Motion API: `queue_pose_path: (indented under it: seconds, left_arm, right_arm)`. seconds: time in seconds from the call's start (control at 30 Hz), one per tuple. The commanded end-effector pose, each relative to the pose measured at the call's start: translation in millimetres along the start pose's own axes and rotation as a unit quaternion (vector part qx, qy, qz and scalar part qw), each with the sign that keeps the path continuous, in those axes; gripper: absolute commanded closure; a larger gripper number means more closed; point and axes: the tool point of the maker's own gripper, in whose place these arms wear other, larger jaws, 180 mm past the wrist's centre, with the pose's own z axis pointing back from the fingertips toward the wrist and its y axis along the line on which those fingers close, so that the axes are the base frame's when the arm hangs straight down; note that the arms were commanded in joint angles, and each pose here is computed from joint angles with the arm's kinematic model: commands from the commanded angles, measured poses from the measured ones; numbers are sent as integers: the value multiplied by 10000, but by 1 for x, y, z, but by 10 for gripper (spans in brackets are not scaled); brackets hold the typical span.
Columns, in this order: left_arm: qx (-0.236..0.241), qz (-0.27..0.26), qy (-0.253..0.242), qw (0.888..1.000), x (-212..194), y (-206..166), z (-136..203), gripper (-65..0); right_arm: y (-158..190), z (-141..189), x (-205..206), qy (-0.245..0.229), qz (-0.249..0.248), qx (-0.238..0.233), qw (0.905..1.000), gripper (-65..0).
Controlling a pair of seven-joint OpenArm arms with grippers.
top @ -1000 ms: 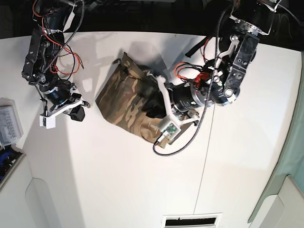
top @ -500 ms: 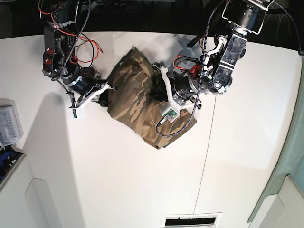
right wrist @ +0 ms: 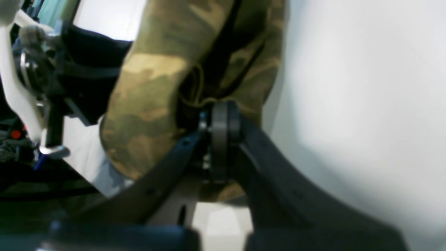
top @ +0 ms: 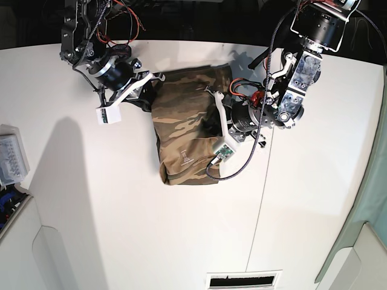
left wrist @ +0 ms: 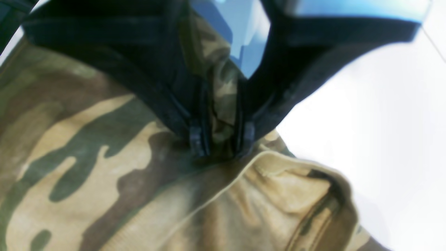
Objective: Layout the t-shirt on the table in an organized manner, then fold the t-shirt properly
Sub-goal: 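Press and tuck the folded bundle edges with the left gripper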
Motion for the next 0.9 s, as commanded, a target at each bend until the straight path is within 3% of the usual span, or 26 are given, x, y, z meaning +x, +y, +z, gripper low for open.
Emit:
queue_pose_path:
  seconds: [0.0,0.13,0.27,0.4,0.6,0.77,0.87]
  left_arm:
    - [156,-2,-227,9996,19,11,4,-133]
    - [478,-67,-400,9980,38,32,15,-133]
    - [438,-124,-668,9967,60,36,31,-133]
    - [142,60,-873,9961,76,20,38,-133]
    - [-826,480,-1311,9868,89,-41,29,-133]
    - [-1132,1133,-940,9826,60,-73,-5,-133]
    - [-1054,1205,-718,9845,41,-78,-23,-133]
  right_arm:
    - [3,3,17,-264,90,78,9996,0]
    - [-10,13,26,-313,178,-110,9993,0]
    - [-22,29,43,-467,275,-349,9979,0]
    - [-34,42,56,-639,346,-560,9958,0]
    - [-50,52,56,-667,273,-791,9943,0]
    - [-56,56,57,-629,353,-856,9937,0]
    - [-62,57,53,-516,438,-963,9930,0]
